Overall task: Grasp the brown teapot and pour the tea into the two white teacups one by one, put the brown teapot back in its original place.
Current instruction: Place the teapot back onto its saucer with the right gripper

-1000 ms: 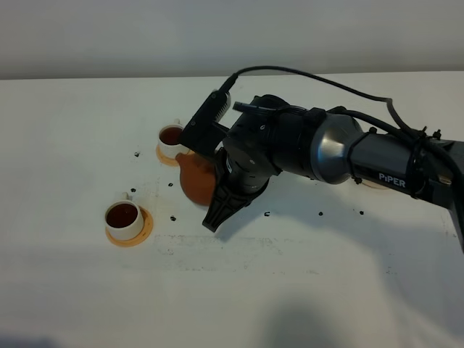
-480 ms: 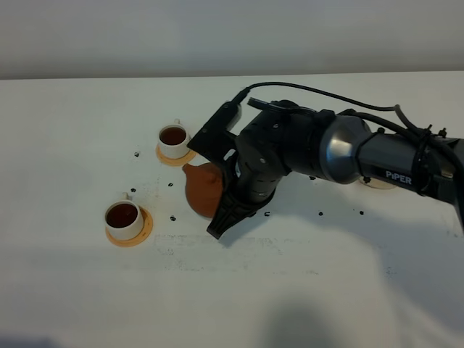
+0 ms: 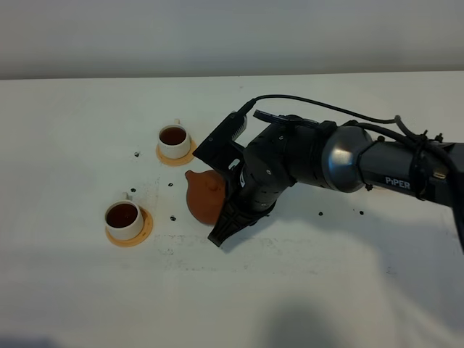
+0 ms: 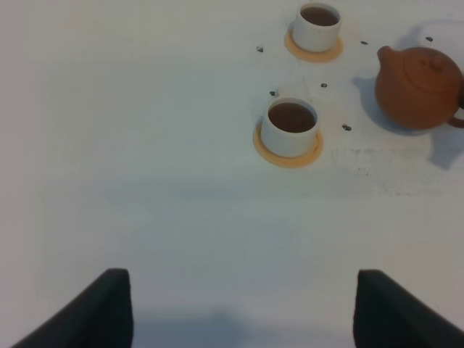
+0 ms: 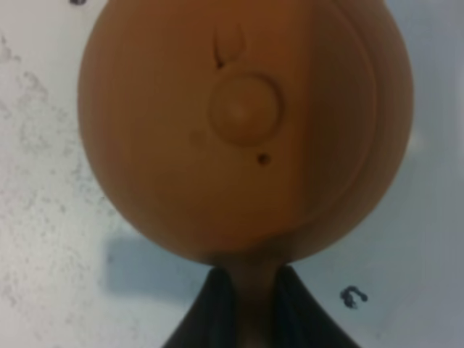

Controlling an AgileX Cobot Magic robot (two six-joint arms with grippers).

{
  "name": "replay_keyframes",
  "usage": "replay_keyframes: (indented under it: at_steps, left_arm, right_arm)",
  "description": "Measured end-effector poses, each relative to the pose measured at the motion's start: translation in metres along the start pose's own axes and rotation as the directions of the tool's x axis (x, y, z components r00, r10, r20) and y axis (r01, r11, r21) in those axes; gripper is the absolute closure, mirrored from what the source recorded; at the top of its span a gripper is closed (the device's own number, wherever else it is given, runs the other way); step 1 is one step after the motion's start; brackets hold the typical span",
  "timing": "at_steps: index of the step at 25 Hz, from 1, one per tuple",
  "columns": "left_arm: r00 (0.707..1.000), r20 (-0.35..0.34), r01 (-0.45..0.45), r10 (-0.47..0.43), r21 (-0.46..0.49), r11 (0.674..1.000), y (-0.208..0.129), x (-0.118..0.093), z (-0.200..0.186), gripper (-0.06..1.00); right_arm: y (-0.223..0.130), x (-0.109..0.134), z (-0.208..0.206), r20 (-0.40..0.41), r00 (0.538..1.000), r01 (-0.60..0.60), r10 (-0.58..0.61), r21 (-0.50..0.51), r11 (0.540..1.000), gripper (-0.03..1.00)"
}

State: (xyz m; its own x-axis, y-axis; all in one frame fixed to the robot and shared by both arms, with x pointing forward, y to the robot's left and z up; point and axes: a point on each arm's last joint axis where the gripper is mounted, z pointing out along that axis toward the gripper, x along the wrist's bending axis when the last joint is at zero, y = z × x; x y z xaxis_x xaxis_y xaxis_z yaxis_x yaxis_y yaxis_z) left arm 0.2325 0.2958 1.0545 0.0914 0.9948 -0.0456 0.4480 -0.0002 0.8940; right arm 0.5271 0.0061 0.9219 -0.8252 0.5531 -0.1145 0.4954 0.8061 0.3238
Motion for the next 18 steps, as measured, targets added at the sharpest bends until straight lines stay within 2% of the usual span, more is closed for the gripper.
replay_keyframes:
  at_steps: [10, 18]
  left_arm:
    - [1.0, 0.0, 0.0, 0.0, 0.0, 1.0, 0.0, 0.0, 0.0, 0.34]
    - [1.0, 0.0, 0.0, 0.0, 0.0, 1.0, 0.0, 0.0, 0.0, 0.34]
  right_arm:
    - [-0.004, 0.0, 0.01, -0.011, 1.0, -0.013, 0.013, 0.027, 1.0, 0.84]
    - [0.003, -0.009, -0.025, 0.031, 0.999, 0.008, -0.007, -0.038, 0.999, 0.84]
